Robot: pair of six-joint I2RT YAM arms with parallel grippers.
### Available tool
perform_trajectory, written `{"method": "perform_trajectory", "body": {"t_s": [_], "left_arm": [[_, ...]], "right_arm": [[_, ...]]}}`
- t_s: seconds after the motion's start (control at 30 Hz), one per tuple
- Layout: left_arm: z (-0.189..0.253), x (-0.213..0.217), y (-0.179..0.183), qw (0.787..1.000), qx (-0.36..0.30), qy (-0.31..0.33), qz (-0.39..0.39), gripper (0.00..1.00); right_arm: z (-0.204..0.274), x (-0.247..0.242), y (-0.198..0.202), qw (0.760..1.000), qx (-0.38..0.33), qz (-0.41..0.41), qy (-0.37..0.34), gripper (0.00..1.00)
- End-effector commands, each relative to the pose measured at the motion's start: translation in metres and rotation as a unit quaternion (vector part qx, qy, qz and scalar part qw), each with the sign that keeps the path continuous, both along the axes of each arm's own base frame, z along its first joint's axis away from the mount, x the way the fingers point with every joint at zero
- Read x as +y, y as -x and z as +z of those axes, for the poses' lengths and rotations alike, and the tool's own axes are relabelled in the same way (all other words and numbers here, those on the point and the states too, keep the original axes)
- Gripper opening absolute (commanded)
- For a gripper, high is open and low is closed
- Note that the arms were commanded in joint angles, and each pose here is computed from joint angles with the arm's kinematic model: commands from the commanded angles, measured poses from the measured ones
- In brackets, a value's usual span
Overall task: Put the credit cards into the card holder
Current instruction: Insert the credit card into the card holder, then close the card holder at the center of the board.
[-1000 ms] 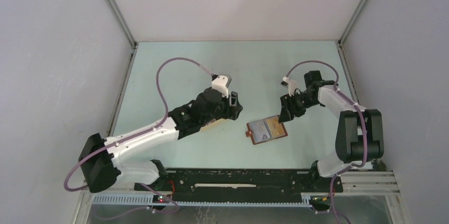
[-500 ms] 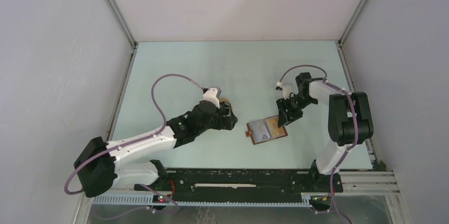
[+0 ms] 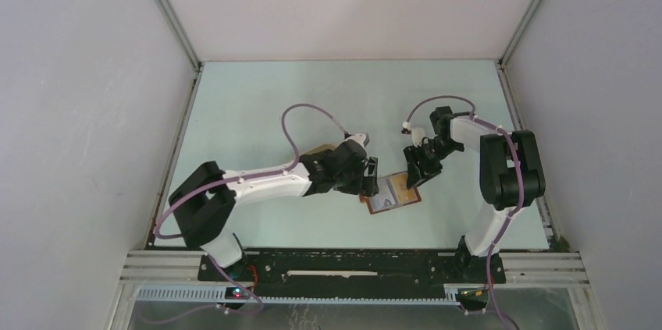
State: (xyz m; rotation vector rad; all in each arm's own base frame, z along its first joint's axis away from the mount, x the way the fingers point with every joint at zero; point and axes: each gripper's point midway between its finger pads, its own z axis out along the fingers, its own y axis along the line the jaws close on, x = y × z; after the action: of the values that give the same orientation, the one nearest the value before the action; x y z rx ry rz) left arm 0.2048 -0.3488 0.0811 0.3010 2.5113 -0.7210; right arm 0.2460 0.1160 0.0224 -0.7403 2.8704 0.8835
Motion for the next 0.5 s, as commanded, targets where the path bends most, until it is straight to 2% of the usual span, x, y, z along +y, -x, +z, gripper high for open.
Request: {"method": "perform_trajectory", "body": {"t_s": [0.0,0.17,0.47], "left_arm": [[-0.001,-0.006,0.002,0.998,0.021,-0.052,-0.005,0.77],[-0.012,-0.016,0.002,0.994,0.036,-0.100,-0.024,0.74],[-0.034,-0.008,0.006,0.984,0.063,-0.162,-0.029,0.54]], "right_arm": [[0.001,0.005,-0.002,1.000,0.003,0.008,-0.005,0.55],[0.001,0.006,-0.002,1.000,0.003,0.009,-0.005,0.55],[0.001,0.005,-0.001,1.000,0.004,0.008,-0.006,0.54]]}}
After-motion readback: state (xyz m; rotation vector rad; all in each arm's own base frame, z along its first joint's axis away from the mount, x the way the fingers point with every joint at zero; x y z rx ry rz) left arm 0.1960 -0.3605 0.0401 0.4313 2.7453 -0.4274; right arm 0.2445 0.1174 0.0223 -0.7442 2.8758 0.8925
